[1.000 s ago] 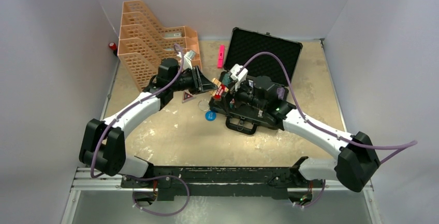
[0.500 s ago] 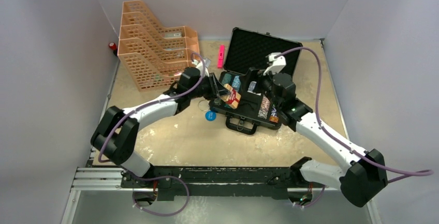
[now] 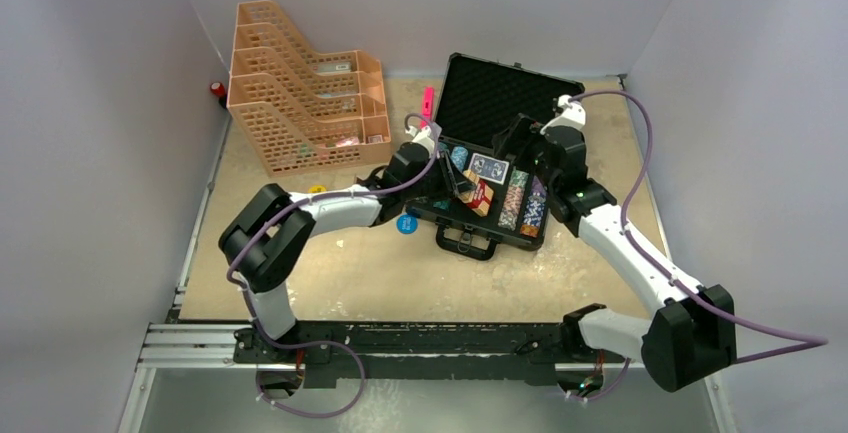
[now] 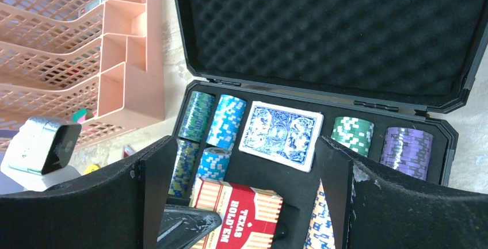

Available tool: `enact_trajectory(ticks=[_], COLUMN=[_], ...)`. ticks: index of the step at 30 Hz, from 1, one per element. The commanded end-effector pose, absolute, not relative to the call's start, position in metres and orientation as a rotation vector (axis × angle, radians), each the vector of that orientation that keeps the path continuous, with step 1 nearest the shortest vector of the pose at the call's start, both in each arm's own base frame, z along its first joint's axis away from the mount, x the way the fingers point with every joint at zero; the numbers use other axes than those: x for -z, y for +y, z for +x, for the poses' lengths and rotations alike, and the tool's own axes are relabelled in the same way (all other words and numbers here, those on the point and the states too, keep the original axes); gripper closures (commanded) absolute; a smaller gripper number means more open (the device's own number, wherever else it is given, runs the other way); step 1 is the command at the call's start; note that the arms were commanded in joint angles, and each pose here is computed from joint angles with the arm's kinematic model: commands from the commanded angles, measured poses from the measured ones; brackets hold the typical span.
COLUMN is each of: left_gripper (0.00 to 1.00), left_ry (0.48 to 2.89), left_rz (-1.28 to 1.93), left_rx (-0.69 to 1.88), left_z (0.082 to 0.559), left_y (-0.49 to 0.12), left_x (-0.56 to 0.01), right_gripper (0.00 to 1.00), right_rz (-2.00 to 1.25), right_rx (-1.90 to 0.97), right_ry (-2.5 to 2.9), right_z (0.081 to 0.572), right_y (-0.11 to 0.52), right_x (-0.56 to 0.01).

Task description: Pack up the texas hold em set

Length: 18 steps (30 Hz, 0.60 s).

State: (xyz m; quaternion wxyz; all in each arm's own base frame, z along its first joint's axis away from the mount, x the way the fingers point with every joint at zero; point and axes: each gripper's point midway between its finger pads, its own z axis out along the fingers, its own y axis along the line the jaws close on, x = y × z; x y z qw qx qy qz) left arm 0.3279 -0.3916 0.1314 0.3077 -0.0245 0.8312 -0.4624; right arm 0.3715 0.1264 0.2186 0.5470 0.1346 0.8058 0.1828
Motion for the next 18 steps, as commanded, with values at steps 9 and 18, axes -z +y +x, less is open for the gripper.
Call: enact_trajectory(ticks=[9, 18], left_gripper=[1.00, 1.00], left_ry=[2.080, 2.133], left_rz=[-0.114, -0.219], left_rx=[1.264, 1.280], left_z=[0.331, 0.308], left_y=[-0.407, -0.401], left_x=[-0.146, -0.133], right_gripper=[0.09, 0.10], right_rz=[0.388, 0.396], right_rx=[-0.458, -0.451], right_ry=[1.916, 1.935], right_z=[0.369, 0.370], right_y=[0.119, 0.118], right_x=[-0.217, -0.210])
